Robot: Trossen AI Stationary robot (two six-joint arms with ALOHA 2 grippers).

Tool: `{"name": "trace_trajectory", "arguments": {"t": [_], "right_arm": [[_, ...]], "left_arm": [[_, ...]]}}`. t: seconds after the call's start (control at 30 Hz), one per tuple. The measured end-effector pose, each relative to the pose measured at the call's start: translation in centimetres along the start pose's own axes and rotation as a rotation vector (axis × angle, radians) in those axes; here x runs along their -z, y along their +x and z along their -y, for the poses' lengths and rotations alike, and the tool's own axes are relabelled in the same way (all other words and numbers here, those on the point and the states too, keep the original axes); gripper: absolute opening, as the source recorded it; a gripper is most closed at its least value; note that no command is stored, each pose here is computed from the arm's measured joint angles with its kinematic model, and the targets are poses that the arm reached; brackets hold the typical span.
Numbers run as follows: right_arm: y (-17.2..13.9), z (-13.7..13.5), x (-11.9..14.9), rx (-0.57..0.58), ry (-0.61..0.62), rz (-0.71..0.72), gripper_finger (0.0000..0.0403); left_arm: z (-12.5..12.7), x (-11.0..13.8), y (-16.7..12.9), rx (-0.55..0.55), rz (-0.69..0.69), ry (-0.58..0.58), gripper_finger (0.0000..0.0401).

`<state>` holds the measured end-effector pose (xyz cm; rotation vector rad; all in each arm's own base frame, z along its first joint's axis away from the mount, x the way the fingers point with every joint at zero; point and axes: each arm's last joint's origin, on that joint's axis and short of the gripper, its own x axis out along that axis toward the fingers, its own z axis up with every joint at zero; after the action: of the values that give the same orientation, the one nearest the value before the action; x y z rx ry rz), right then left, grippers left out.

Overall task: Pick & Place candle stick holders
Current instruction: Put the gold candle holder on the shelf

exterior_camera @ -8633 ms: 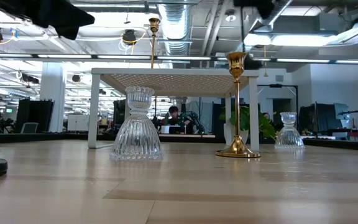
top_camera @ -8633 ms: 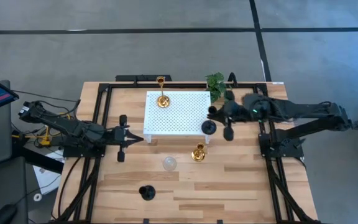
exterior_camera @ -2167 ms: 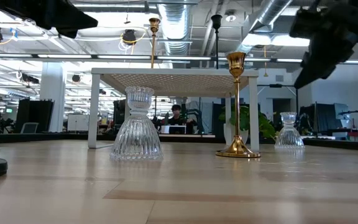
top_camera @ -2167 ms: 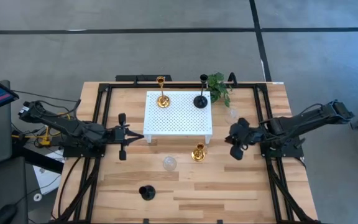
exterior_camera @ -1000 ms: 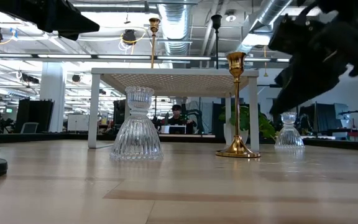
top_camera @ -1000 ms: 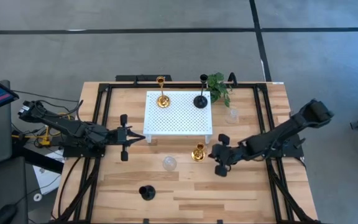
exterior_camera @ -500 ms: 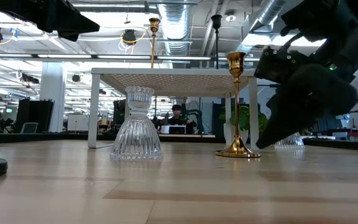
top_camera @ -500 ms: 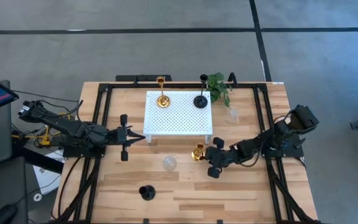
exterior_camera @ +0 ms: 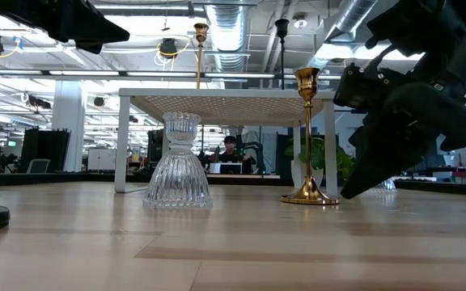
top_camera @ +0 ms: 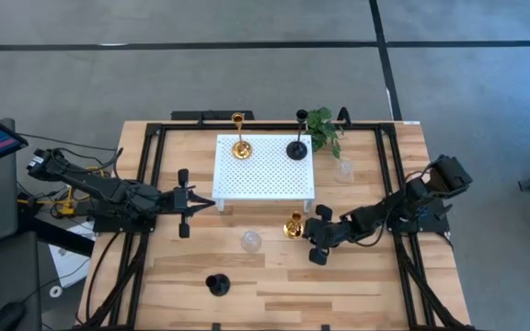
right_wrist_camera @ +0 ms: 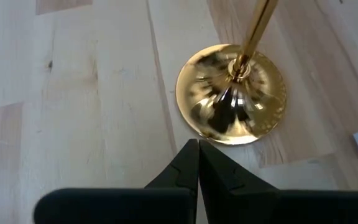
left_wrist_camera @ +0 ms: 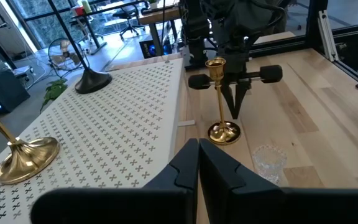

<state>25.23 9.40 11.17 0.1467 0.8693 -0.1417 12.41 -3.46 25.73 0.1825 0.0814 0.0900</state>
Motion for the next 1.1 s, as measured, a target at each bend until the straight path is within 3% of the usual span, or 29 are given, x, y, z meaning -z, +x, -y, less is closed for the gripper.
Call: {"name": "trace_trajectory", "arguments": {"t": [0.53, 0.77, 0.9, 1.03, 1.1], "right_arm": [[0.2, 0.8, -0.5, 0.025, 0.030, 0.016, 0.0001], [-0.6, 0.1, -0.4, 0.007, -0.087, 0.026, 0.0000], [-2.5, -0.1, -0.4, -0.033, -0.144, 0.096, 0.0000], [-4.7, 1.5, 1.3, -0.041, -0.074, 0.226, 0.0000], [-5.6, 2.2, 2.1, -0.102, -0.024, 0.352, 0.0000]], "left_arm": [[0.0, 0.0, 0.0, 0.000, 0.000, 0.003, 0.0012], [0.0, 0.0, 0.0, 0.000, 0.000, 0.003, 0.0012], [0.0, 0.0, 0.0, 0.000, 0.000, 0.003, 0.0012], [0.0, 0.0, 0.0, 0.000, 0.000, 0.003, 0.0012], [0.0, 0.0, 0.0, 0.000, 0.000, 0.003, 0.0012]]}}
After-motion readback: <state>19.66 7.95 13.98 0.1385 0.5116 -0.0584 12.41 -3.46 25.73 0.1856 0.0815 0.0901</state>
